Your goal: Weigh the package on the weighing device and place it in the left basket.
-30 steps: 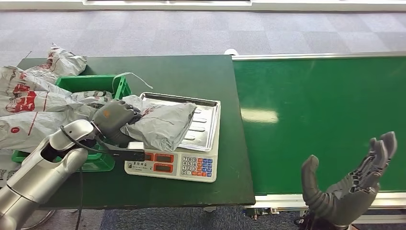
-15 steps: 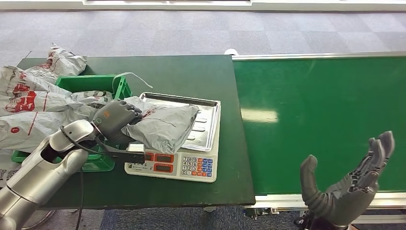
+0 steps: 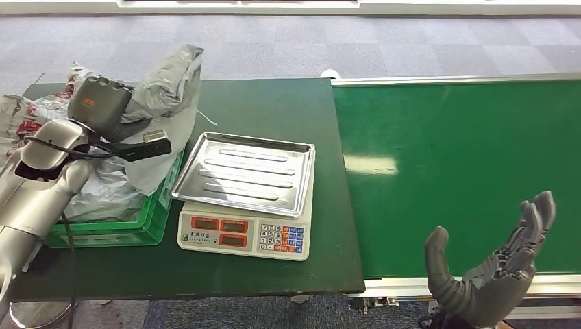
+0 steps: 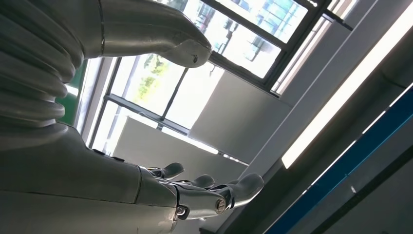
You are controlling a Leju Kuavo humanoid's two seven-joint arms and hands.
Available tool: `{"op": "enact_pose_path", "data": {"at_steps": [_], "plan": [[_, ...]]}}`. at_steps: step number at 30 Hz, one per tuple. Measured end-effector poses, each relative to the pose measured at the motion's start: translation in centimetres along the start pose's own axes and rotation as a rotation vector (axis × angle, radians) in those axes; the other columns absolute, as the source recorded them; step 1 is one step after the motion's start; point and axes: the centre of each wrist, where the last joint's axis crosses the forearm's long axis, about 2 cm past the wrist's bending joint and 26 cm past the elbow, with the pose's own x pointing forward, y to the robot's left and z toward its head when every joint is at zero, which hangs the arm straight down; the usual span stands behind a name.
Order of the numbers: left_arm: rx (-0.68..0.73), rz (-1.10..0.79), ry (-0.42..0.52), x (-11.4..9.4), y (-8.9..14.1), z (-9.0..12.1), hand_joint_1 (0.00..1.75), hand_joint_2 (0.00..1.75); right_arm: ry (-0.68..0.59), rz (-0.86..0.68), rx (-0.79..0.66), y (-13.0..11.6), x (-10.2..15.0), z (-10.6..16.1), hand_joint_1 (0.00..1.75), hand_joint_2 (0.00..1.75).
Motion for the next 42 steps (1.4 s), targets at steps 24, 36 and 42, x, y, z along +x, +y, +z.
{"op": "enact_pose_path", "data": {"at_steps": [24,36,42], "plan": [[-0.143,-0.094,0.237,-4.1,-0.8,-0.6,1.75,1.75,-0.009,-0.059,0.011,1.4,1.1,-0.4,0.00,1.75],[-0.283,-0.130,0.300,-5.6,-2.5,1.0,1.75,1.75,-0.010,-0.061,0.013,1.4,1.2,-0.3,0.00,1.75],[-0.380,-0.171,0.367,-6.8,-3.5,2.3,0.00,0.87,-0.003,-0.055,0.025,1.2,1.3,0.1,0.00,1.75]]}}
